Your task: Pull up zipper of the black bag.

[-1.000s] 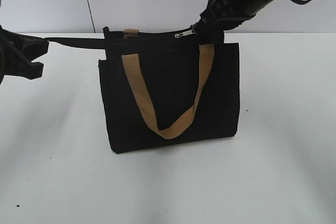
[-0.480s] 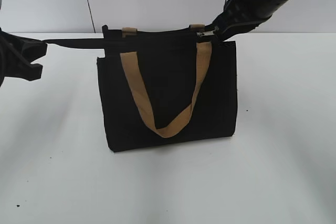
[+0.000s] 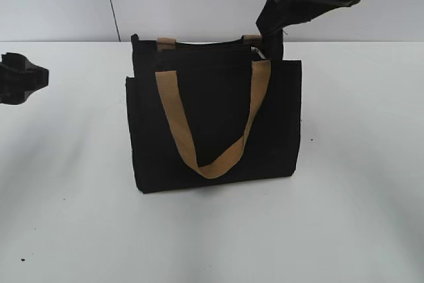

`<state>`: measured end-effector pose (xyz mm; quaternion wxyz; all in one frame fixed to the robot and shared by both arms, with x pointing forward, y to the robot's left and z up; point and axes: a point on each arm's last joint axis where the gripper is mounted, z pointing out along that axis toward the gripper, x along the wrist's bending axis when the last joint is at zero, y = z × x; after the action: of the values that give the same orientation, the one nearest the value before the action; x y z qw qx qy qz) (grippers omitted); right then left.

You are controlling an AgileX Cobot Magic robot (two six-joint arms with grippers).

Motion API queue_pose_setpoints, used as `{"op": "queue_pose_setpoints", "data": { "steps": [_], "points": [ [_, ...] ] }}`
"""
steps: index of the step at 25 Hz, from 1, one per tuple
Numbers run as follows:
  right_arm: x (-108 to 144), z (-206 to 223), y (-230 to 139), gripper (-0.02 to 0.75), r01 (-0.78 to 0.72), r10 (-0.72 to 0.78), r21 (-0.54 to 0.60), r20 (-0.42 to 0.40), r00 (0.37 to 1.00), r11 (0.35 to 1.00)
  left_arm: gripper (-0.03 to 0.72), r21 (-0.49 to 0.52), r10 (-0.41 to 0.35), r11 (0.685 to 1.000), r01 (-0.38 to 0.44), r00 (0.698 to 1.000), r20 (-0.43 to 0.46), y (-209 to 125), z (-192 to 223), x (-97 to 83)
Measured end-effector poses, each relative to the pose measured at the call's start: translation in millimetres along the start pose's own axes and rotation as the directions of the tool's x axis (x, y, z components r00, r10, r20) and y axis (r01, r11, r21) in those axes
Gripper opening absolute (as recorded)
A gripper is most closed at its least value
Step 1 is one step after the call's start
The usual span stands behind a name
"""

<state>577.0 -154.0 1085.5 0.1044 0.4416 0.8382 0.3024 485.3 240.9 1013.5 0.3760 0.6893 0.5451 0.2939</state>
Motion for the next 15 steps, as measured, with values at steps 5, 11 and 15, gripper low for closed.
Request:
{"op": "queue_pose_setpoints", "data": {
  "steps": [5,11,15],
  "points": [
    [7,-12,-9,0.647,-0.084,0.088,0.094,-0.038,0.995,0.992,0.552,0.125,-0.031,0.991,0.036,0.999,-0.039,2,-31,-9.4],
    [17,-28,-24,0.649,-0.11,0.131,0.23,-0.078,0.988,0.967,0.533,0.18,-0.021,0.983,0.03,0.998,-0.055,-2,-87,-13.8],
    [27,-56,-43,0.643,-0.12,0.14,0.222,-0.077,0.987,0.968,0.532,0.167,-0.014,0.986,0.025,0.998,-0.068,-10,-132,-5.7]
  ]
}}
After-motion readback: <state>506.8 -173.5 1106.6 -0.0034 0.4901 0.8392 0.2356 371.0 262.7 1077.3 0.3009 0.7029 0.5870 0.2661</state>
